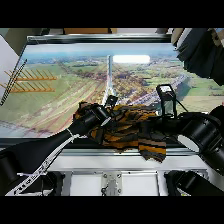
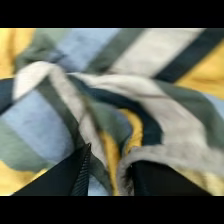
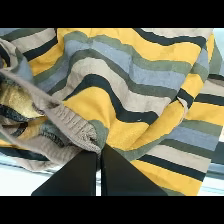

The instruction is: Fold the clothes and pants, and hang the long-sleeved shirts on hangers.

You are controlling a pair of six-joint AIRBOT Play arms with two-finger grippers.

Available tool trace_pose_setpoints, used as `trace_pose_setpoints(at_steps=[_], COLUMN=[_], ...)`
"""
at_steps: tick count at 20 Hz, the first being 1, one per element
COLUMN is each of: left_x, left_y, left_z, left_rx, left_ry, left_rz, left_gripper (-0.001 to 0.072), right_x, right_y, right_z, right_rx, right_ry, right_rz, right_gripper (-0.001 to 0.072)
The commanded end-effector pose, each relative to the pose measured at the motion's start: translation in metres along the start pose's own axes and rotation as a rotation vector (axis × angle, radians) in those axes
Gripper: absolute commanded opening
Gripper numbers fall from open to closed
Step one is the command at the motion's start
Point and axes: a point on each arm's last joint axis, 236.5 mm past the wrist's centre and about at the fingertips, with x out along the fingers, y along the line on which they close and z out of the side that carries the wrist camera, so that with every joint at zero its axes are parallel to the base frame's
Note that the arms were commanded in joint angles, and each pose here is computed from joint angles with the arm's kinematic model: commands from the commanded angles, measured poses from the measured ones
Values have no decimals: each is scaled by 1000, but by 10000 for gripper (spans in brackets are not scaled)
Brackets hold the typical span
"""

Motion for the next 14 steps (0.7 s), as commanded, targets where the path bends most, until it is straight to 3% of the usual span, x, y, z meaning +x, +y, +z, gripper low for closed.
trace_pose_setpoints(at_steps=[1, 4, 7, 10, 14], left_x=[-2, -81, -252, -406, -481], left_y=[17, 20, 19, 13, 33], left_z=[1, 52, 111, 112, 96], left_rx=[-54, -50, -69, -19, -5], left_ry=[12, -175, -568, -892, -1055], left_rz=[31, -32, -180, -310, -311], left_gripper=[10, 10, 10, 9, 9], right_x=[0, -14, -74, -149, -207], right_y=[-2, -19, -40, -28, -12], right_z=[-2, 18, 83, 157, 204], right_rx=[-54, -134, -152, -166, -139], right_ry=[8, -9, -106, -307, -479], right_rz=[-6, -44, -82, -56, -6], right_gripper=[11, 10, 9, 9, 9])
